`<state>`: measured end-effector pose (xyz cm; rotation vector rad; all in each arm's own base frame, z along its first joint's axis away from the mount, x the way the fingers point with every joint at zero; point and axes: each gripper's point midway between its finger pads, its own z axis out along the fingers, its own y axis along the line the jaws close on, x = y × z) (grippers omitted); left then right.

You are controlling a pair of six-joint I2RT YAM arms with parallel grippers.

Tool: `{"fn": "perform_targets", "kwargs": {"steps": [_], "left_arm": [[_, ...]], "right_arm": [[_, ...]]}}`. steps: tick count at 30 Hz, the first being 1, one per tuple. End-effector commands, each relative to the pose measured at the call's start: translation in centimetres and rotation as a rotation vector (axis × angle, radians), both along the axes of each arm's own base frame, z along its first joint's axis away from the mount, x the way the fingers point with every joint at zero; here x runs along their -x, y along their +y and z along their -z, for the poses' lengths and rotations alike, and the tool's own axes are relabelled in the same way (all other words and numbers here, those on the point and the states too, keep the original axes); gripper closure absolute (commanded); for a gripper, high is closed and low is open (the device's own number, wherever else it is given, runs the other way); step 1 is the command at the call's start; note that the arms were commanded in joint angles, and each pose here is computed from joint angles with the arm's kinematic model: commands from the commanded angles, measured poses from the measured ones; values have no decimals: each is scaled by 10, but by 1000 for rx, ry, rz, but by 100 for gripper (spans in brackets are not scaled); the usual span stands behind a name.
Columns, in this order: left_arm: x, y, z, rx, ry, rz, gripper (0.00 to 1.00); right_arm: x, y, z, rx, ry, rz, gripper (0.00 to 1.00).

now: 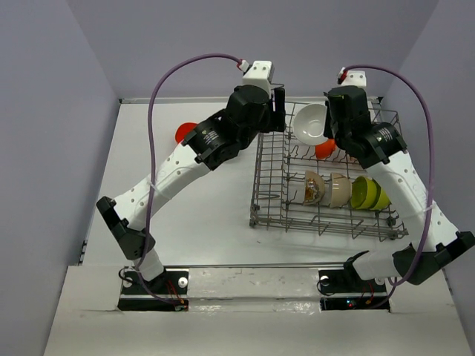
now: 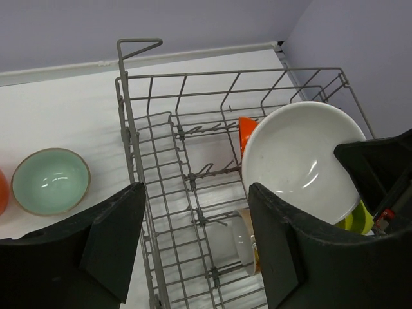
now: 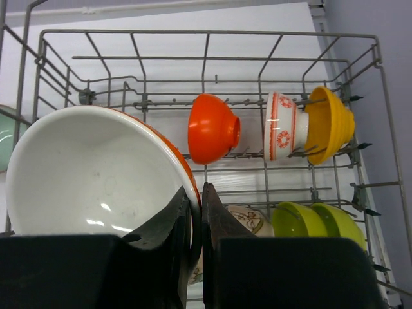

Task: Load the bowls into the dish rack
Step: Pass from the left arm to the right, then pass from the right arm to the left

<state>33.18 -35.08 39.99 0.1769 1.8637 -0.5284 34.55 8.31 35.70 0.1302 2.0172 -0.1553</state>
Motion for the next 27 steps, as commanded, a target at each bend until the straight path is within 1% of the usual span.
{"fn": "perform_targets", "kwargs": {"steps": [1, 4, 5, 6, 7, 8, 9, 11, 12, 19, 22, 25, 27], "left_arm": [[8, 13, -34, 72, -69, 26, 26], [15, 25, -42, 106, -88, 34, 25], [15, 26, -35, 107, -80, 41, 25], [19, 33, -42, 127, -90, 49, 25], [20, 36, -35, 122, -83, 50, 25], [24, 41, -39, 137, -91, 57, 25], [26, 43, -39, 144, -92, 61, 25], [28, 47, -33, 148, -86, 66, 25], [33, 50, -38, 160, -93, 77, 25], [54, 74, -30, 176, -100, 86, 25], [68, 85, -17, 177, -86, 102, 25], [81, 98, -19, 185, -92, 107, 25], [88, 109, -20, 186, -102, 104, 25]], "right_arm": [[-3, -22, -28, 56, -82, 120, 99], [-5, -33, -34, 107, -83, 186, 99], [-10, -33, -30, 131, -69, 200, 99], [-10, -39, -34, 160, -74, 232, 99], [-12, -41, -34, 179, -72, 249, 99], [-19, -36, -26, 214, -52, 252, 99], [-19, -44, -31, 258, -55, 302, 99], [-25, -40, -28, 316, -40, 325, 99], [-33, -41, -23, 374, -22, 359, 99], [-57, -34, 4, 614, 53, 436, 99], [-65, -33, 20, 711, 88, 460, 99], [-71, -32, 22, 753, 89, 490, 99], [-76, -30, 24, 813, 110, 499, 99]]}}
